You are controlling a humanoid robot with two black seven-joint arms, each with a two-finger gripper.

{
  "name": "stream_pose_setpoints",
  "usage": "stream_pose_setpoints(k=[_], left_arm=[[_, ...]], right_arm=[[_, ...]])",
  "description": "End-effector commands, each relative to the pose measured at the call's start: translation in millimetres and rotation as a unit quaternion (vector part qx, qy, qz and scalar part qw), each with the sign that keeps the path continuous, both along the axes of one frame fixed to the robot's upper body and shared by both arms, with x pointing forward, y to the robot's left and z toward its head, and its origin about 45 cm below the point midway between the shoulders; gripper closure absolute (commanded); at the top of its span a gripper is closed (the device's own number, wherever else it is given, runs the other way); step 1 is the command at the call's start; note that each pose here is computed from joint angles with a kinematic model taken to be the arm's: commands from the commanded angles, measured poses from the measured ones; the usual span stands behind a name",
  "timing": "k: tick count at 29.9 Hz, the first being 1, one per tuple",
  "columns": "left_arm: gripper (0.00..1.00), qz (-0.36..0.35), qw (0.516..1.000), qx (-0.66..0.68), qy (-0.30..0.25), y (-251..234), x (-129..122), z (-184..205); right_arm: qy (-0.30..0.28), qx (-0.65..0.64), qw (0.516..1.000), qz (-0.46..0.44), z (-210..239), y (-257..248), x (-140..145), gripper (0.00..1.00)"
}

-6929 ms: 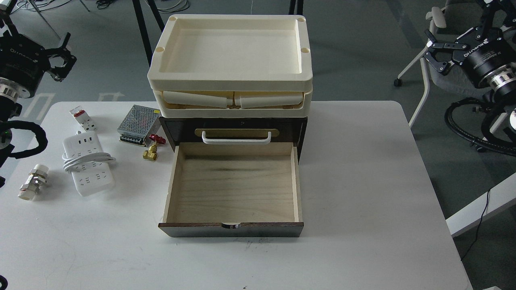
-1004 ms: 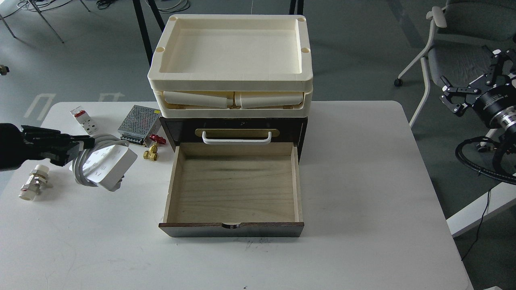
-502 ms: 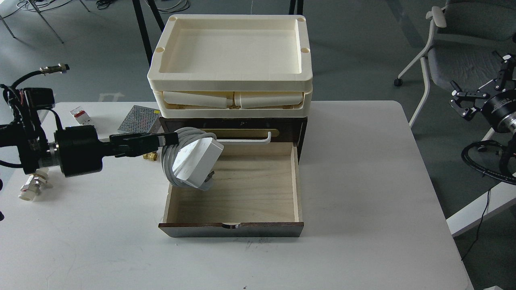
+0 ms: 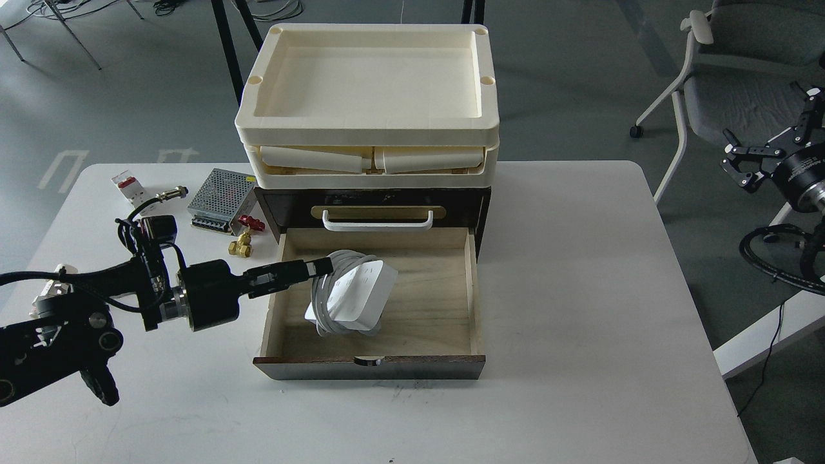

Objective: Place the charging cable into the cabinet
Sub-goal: 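Lower the power strip into the drawer and release it from the left gripper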

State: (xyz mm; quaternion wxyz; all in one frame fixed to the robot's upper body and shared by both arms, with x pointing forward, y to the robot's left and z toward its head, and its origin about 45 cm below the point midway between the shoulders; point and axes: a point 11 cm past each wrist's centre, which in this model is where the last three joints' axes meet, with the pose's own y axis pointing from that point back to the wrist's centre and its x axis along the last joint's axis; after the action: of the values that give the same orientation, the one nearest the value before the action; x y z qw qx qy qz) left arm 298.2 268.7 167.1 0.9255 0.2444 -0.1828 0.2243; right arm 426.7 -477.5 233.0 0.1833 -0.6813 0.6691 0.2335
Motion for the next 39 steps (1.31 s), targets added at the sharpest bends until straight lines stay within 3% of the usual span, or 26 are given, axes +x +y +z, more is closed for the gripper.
stream_pose_setpoints(k=[1, 8, 24, 27, 30, 32, 39], left_arm=[[1.00, 0.027, 0.999, -0.016, 0.011, 1.2, 4.8, -7.6], [1.00, 0.072, 0.996, -0.028, 0.036, 0.9, 7.0, -38.4], [0.96, 0.060, 0.995, -0.061, 0.058, -35.2, -2.2, -56.8], [0.88, 0.057, 0.995, -0.065, 0.060, -39.7, -2.3, -56.8], [0.73, 0.054, 0.994, -0.070, 0.061, -44.2, -2.6, -56.6], [0.54, 0.055, 0.994, -0.074, 0.065, -45.2, -2.9, -55.9], [0.24, 0.102, 0.985, -0.114, 0.078, -34.3, 8.9, -45.4]], right_arm=[[0.001, 0.001, 1.000, 0.000, -1.1, 0.1, -0.7, 0.00], [0.006, 0.002, 1.000, -0.002, -5.6, -1.3, -3.6, 0.00], [0.014, 0.001, 1.000, -0.011, -13.4, -8.6, -11.5, 0.00], [0.015, 0.001, 1.000, -0.016, -17.4, -10.8, -15.0, 0.00], [0.013, 0.001, 1.000, -0.019, -18.0, -11.7, -15.9, 0.00], [0.015, 0.001, 1.000, -0.019, -19.3, -12.0, -16.8, 0.00], [0.012, 0.004, 1.000, -0.019, -18.8, -10.8, -16.0, 0.00]])
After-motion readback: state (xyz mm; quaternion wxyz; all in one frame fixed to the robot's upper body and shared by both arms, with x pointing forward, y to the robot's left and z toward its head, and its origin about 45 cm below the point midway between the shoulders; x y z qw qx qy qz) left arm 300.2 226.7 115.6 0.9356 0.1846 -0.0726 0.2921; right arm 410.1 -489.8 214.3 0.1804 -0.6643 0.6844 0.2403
